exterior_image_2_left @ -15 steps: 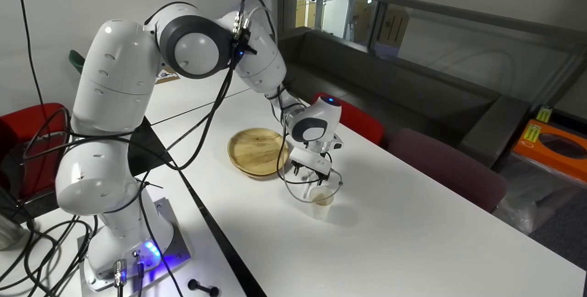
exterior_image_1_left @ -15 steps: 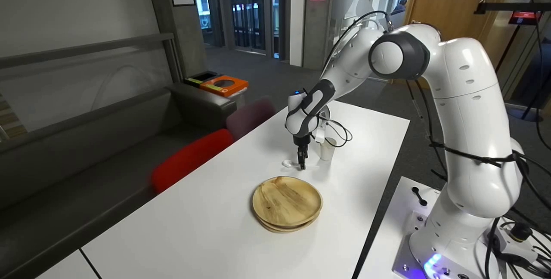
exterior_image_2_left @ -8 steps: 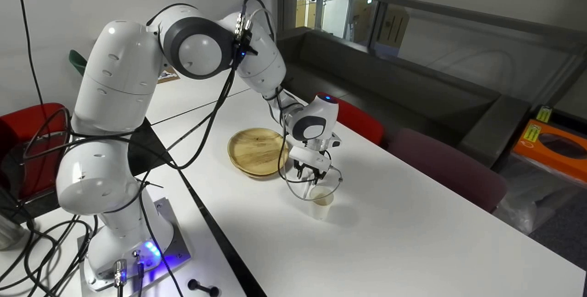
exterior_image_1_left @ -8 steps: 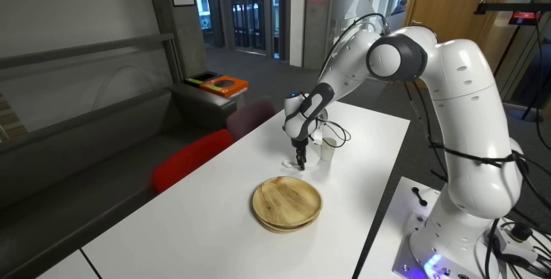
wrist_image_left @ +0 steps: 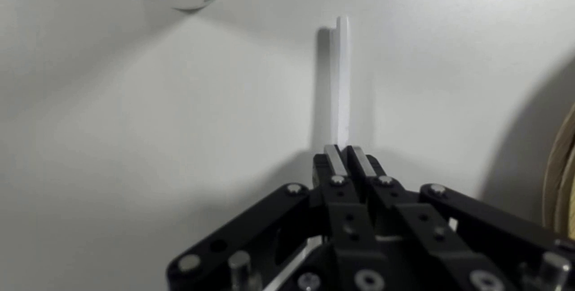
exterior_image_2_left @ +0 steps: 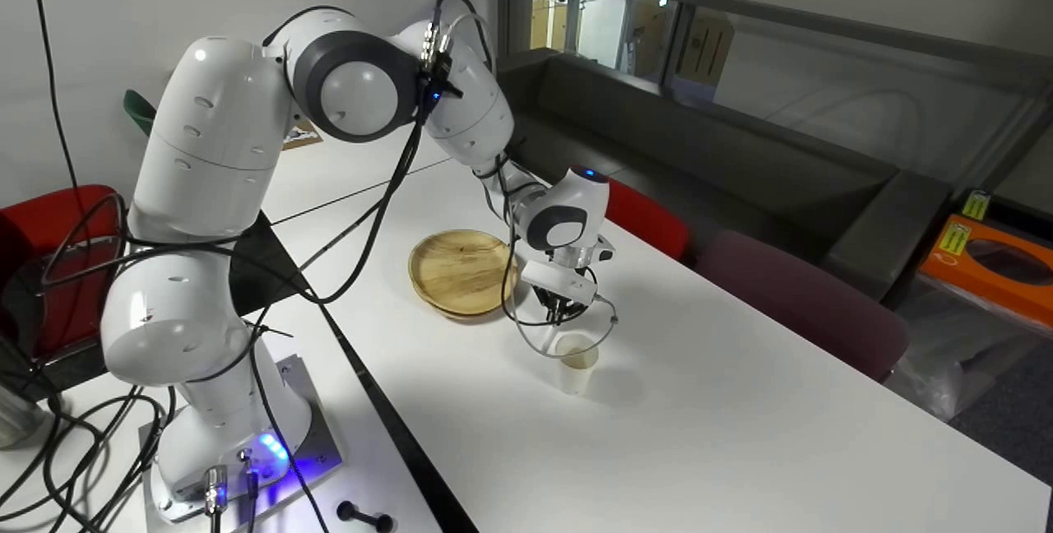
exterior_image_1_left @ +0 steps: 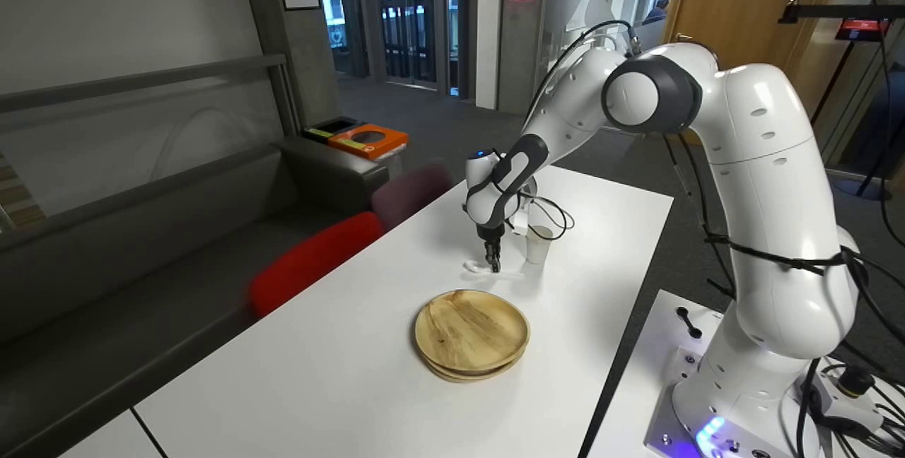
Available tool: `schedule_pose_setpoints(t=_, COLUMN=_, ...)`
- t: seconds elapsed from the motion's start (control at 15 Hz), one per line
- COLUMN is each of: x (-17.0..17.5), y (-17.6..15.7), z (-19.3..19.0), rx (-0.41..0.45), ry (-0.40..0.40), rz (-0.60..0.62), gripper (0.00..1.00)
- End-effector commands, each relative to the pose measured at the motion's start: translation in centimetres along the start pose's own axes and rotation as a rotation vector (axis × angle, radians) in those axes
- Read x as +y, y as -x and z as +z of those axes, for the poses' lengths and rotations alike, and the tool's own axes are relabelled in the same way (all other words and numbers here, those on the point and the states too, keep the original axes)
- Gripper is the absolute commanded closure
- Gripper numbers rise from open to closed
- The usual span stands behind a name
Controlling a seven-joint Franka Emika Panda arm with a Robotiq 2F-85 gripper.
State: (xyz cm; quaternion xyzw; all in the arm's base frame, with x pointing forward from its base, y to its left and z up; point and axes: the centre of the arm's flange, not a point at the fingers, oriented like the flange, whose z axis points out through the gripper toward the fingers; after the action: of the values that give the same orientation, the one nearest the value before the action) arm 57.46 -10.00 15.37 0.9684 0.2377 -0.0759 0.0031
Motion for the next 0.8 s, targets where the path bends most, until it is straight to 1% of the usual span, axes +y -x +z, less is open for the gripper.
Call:
schedule_pose_setpoints(t=0.0, x=0.43, y=-0.42, z=-0.85, rx=0.011, ry=0.017, rz=0.015, gripper=0.87)
schedule_pose_setpoints(t=0.07, x=0.48, y=-0.44, z=-0.89, rx=0.012, ry=0.017, rz=0.015, gripper=0.86)
schedule_pose_setpoints(t=0.13, x=0.51, y=-0.46, z=-0.9, rx=0.012, ry=0.019, rz=0.016, gripper=0.63)
schedule_pose_setpoints(t=0.27, x=0.55, y=-0.45, z=-0.87, rx=0.011, ry=0.02, rz=0.017, gripper=0.57)
schedule_pose_setpoints(t=0.4, x=0.57, y=-0.45, z=-0.85, rx=0.01, ry=0.02, rz=0.018, gripper=0.45)
schedule_pose_setpoints(t=0.73, x=0.62, y=-0.47, z=-0.86, rx=0.011, ry=0.018, rz=0.02, gripper=0.08)
